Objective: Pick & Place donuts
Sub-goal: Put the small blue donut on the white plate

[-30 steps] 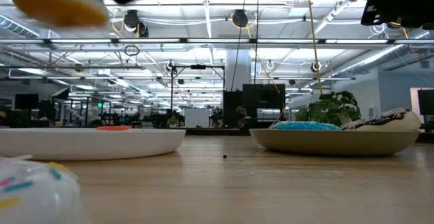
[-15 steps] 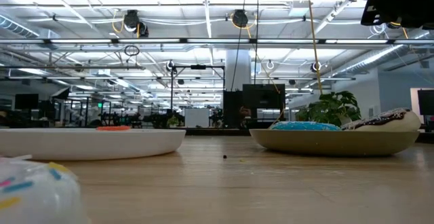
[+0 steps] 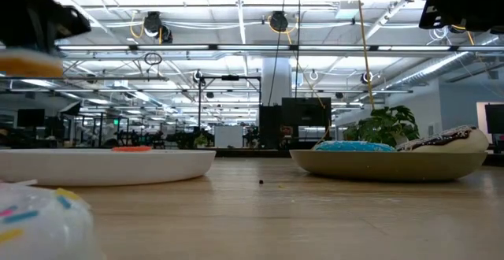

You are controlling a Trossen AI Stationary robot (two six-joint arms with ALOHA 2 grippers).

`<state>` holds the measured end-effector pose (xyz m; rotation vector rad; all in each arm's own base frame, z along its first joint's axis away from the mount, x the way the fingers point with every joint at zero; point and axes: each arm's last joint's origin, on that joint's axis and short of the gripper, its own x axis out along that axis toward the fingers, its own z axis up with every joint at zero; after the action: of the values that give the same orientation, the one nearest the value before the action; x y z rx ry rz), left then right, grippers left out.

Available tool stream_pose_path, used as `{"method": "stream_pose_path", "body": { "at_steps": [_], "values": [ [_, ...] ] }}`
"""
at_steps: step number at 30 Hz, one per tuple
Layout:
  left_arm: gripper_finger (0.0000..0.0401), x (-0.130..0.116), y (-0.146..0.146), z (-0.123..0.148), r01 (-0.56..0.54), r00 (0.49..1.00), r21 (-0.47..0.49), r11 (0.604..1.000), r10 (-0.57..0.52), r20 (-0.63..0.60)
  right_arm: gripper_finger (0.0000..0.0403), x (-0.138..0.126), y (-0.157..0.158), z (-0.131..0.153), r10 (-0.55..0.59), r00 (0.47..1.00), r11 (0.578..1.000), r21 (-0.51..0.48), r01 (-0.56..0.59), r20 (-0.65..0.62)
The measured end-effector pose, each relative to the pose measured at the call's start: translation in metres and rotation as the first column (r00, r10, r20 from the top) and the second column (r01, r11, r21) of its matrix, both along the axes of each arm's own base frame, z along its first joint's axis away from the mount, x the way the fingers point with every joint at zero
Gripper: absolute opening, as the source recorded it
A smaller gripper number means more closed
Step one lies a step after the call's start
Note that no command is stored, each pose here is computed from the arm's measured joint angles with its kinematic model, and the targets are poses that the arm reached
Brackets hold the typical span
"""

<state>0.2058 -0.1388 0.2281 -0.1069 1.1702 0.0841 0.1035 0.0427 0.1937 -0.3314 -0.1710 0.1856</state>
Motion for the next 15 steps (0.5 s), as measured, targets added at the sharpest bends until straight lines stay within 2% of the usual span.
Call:
{"method": "stream_pose_path", "body": {
  "at_steps": [6, 9, 15],
  "values": [
    [0.0007, 0.008, 0.006, -0.015, -0.006, 1.0, 0.006, 1.0, 0.006, -0.022, 0.0, 0.0, 0.0, 0.0, 0.0, 1.0, 1.0, 0.001, 0.0, 0.003],
    [0.0009, 0.017, 0.007, -0.017, 0.008, 1.0, 0.003, 1.0, -0.008, 0.008, 0.0, 0.0, 0.0, 0.0, 0.0, 1.0, 1.0, 0.001, 0.0, 0.005],
    [0.0008, 0.029, 0.013, -0.033, 0.017, 0.999, 0.087, 0.996, -0.015, -0.033, 0.0, 0.0, 0.0, 0.001, 0.003, 1.0, 1.0, 0.01, -0.003, 0.004]
  ]
}}
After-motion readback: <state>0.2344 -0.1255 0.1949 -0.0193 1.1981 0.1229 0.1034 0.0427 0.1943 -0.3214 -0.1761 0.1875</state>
